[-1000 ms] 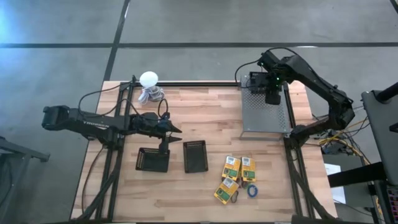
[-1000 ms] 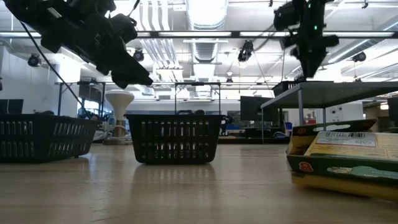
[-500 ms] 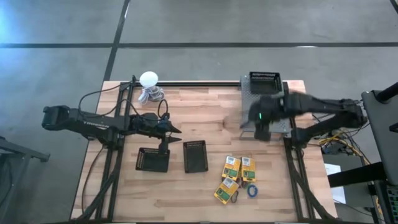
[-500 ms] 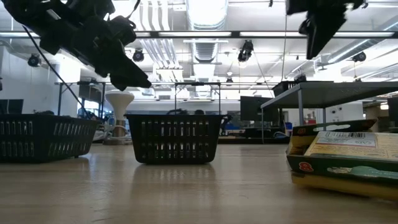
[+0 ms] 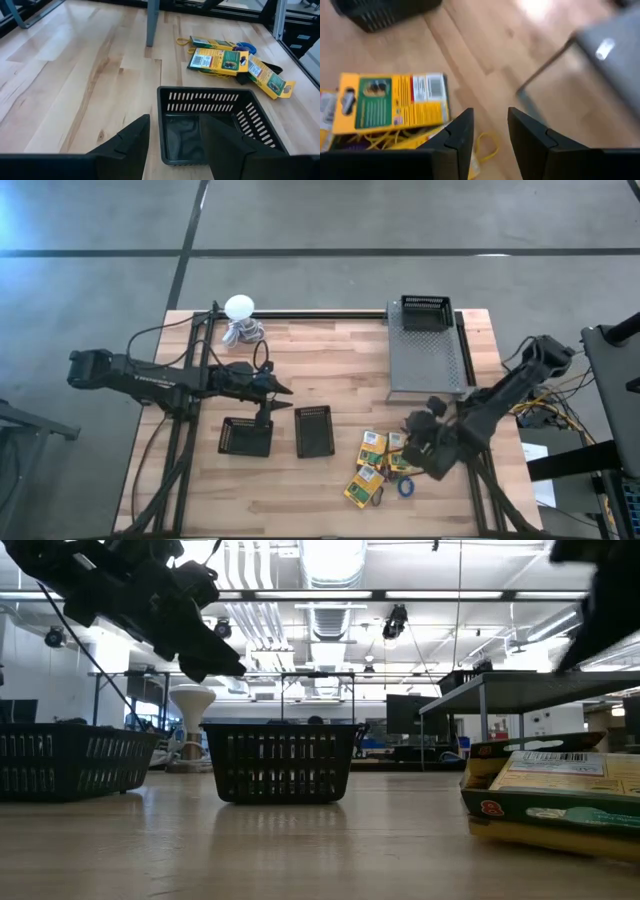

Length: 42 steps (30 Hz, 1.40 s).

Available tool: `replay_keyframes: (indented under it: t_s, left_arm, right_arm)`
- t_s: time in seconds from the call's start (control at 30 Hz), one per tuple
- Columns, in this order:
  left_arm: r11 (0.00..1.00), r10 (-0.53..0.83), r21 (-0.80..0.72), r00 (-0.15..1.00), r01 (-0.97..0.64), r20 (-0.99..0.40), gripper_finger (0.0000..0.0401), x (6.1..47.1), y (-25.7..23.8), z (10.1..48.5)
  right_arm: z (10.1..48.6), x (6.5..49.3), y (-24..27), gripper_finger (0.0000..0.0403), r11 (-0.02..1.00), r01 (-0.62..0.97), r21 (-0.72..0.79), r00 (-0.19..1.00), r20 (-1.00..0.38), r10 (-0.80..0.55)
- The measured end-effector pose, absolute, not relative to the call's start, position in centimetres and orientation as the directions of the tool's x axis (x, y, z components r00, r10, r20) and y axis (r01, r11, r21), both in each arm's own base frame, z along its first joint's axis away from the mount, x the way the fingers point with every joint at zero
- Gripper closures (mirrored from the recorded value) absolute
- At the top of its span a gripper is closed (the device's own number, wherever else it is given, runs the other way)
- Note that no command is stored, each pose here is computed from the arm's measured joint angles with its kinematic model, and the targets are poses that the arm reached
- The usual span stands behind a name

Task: Pick & Place Office Desk Supplies
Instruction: Adjust the shelf

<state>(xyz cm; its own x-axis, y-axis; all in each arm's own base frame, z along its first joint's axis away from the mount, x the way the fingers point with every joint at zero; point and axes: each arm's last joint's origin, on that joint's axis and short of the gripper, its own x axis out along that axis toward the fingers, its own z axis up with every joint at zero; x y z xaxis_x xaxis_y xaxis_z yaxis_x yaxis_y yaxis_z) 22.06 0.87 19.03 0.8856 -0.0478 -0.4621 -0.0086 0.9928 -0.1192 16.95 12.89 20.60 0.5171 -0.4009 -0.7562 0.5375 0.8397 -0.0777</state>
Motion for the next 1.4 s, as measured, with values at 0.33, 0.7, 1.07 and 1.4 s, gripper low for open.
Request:
replay_keyframes:
  t_s: [0.33,0.7,1.07,1.4]
  left_arm:
    - [0.996,-0.047,-0.085,0.915,0.013,-0.402,0.0224,22.3,0.9,19.6]
    - [0.996,-0.049,-0.090,0.915,0.014,-0.401,0.0224,22.3,0.8,19.6]
    - [0.995,-0.076,-0.093,0.913,0.042,-0.402,0.0224,22.4,0.2,19.6]
    - [0.995,-0.079,-0.092,0.912,0.045,-0.402,0.0224,22.4,0.1,19.6]
  right_arm:
    - [13.8,18.2,12.3,0.0219,0.594,0.803,-0.051,0.471,-0.558,-0.683]
    - [10.8,21.4,11.3,0.0221,0.464,0.882,-0.082,0.416,-0.325,-0.849]
    - [11.4,21.6,10.5,0.0246,0.372,0.925,-0.076,0.324,-0.353,-0.878]
    - [11.3,21.7,9.8,0.0212,0.330,0.944,-0.013,0.306,-0.348,-0.886]
